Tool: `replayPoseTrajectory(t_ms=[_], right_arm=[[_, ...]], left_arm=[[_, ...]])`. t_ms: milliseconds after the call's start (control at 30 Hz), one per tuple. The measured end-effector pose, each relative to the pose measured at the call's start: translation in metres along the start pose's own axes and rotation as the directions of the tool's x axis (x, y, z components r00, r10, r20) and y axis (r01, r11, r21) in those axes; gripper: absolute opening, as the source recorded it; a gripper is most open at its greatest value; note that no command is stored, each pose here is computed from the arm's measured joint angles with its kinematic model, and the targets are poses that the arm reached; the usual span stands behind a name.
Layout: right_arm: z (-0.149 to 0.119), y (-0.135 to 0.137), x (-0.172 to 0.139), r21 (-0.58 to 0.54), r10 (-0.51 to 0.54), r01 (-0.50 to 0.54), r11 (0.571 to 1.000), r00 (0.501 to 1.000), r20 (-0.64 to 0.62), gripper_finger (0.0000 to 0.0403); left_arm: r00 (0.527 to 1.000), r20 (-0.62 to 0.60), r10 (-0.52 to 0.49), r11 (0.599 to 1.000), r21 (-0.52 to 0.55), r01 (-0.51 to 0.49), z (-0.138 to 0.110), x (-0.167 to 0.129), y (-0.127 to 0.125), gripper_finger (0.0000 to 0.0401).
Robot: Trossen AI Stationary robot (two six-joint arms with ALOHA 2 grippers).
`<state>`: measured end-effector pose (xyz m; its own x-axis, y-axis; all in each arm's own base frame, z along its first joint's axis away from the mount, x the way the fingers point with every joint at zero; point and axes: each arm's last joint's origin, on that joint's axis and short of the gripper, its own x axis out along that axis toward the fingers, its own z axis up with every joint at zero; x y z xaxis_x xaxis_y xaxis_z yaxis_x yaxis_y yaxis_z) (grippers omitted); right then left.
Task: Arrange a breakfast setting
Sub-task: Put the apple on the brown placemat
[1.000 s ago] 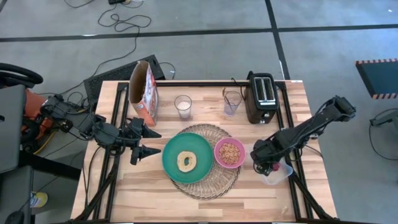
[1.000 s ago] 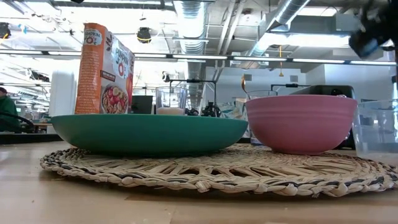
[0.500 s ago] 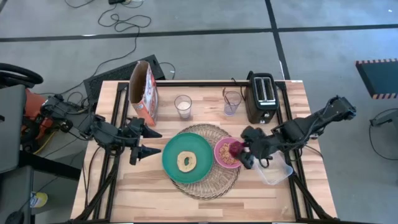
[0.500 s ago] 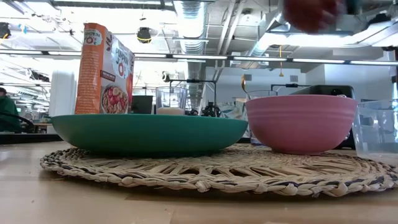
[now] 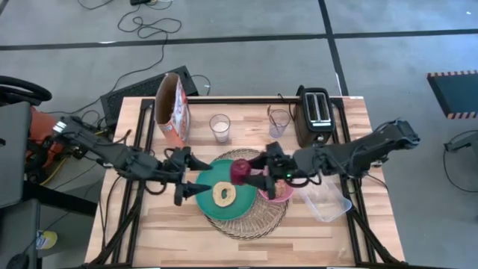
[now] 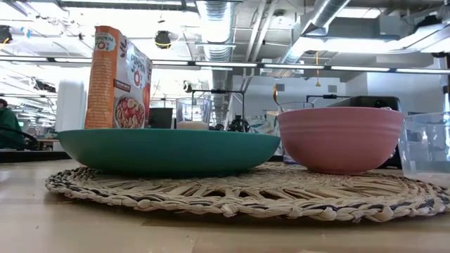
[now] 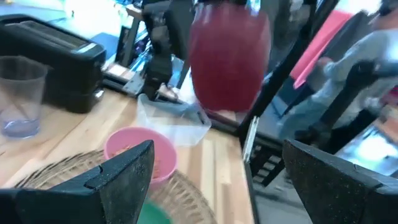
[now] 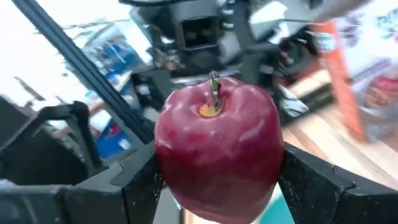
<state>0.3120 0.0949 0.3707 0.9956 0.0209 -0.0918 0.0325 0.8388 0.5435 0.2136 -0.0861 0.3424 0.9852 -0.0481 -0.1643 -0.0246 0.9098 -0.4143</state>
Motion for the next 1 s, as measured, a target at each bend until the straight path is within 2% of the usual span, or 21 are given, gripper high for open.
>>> replayPoseTrajectory(t_ms=[67, 133, 300, 433, 733, 833, 1000], right_arm=[[-0.005, -0.002, 0.008, -0.023, -0.016, 0.015, 1.000, 0.999, -0.036, 0.0296], [-0.002, 0.001, 0.018, -0.024, 0.009, -0.009, 1.000, 1.000, -0.002, 0.0296], [-0.005, 0.000, 0.036, -0.044, 0.005, -0.007, 0.999, 1.000, -0.031, 0.0296], [-0.007, -0.002, 0.047, -0.045, 0.023, -0.025, 0.999, 0.998, -0.058, 0.0296], [-0.006, -0.005, 0.063, -0.024, 0.091, -0.091, 0.996, 0.996, -0.021, 0.0296], [-0.004, -0.006, 0.065, -0.015, 0.102, -0.102, 0.995, 0.995, 0.003, 0.0296], [-0.003, -0.007, 0.066, -0.019, 0.108, -0.108, 0.994, 0.994, -0.002, 0.0300]], left_arm=[[1.000, 0.017, -0.020, 1.000, -0.021, 0.020, 0.002, 0.008, 0.001, 0.0338], [1.000, 0.004, -0.030, 0.999, -0.030, 0.030, 0.000, 0.013, 0.003, 0.0338], [0.998, 0.024, -0.054, 0.997, -0.060, 0.055, 0.001, 0.025, 0.005, 0.0338], [0.997, 0.019, -0.069, 0.996, -0.059, 0.069, -0.002, 0.032, 0.005, 0.0338], [0.997, 0.035, -0.069, 0.997, -0.017, 0.070, 0.001, 0.033, 0.007, 0.0336], [0.997, 0.040, -0.073, 0.997, -0.010, 0.073, 0.002, 0.033, 0.006, 0.0314], [0.997, 0.032, -0.068, 0.998, -0.004, 0.068, 0.001, 0.033, 0.007, 0.0243]])
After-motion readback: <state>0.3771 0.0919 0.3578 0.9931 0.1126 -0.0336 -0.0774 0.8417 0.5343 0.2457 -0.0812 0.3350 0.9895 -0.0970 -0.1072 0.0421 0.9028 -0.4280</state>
